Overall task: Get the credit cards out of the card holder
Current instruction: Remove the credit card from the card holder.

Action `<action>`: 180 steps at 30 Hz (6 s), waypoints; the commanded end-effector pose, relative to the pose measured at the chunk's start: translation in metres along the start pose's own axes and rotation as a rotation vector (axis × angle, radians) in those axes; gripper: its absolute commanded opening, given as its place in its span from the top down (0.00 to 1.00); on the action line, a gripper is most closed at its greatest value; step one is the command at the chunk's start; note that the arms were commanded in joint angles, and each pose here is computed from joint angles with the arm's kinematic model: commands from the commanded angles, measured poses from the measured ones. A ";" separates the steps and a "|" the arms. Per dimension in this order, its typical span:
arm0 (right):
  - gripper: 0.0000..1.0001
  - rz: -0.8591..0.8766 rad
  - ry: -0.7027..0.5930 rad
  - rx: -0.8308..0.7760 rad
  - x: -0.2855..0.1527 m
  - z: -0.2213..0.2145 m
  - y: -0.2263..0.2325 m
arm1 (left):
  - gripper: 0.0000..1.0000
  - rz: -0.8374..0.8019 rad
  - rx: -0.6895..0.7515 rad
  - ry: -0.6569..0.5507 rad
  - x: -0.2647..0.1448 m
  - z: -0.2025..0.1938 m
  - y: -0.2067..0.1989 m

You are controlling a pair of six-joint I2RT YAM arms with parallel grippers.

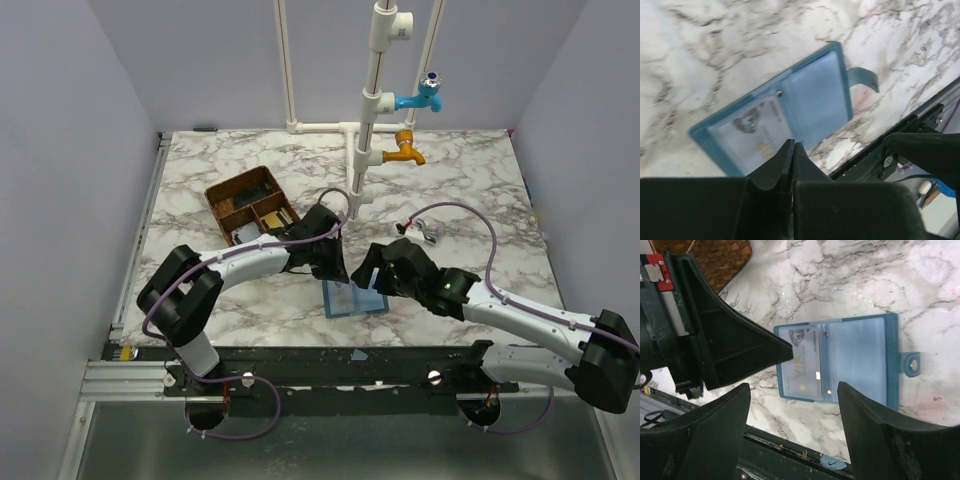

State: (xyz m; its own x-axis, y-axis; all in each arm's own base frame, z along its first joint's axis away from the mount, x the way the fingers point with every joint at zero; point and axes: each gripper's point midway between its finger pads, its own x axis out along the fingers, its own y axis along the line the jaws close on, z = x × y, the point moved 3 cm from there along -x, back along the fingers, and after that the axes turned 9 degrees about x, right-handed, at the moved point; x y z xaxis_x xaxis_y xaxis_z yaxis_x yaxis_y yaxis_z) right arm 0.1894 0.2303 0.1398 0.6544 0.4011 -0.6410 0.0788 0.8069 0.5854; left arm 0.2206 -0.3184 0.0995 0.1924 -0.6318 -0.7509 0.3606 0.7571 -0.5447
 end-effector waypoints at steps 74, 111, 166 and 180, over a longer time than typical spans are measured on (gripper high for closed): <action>0.69 0.100 0.327 0.197 0.072 -0.052 -0.042 | 1.00 0.058 -0.052 0.076 0.012 -0.040 0.049; 0.94 0.185 0.330 0.306 0.069 -0.052 -0.054 | 1.00 0.165 -0.075 0.135 0.017 -0.052 0.067; 0.91 0.168 0.288 0.348 0.063 -0.045 -0.069 | 1.00 0.236 -0.135 0.144 0.014 -0.056 0.091; 0.80 0.207 0.305 0.341 0.061 -0.043 -0.062 | 1.00 0.235 -0.134 0.142 0.014 -0.055 0.091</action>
State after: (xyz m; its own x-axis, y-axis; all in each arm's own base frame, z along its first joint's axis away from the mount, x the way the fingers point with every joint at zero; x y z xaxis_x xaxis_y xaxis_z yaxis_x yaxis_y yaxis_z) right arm 0.1936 0.2227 0.0428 0.4466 0.6733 -0.5893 0.2562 0.5348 0.8052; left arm 0.2173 -0.2758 0.0500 0.1567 -0.5464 -0.8228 0.2403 0.8291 -0.5048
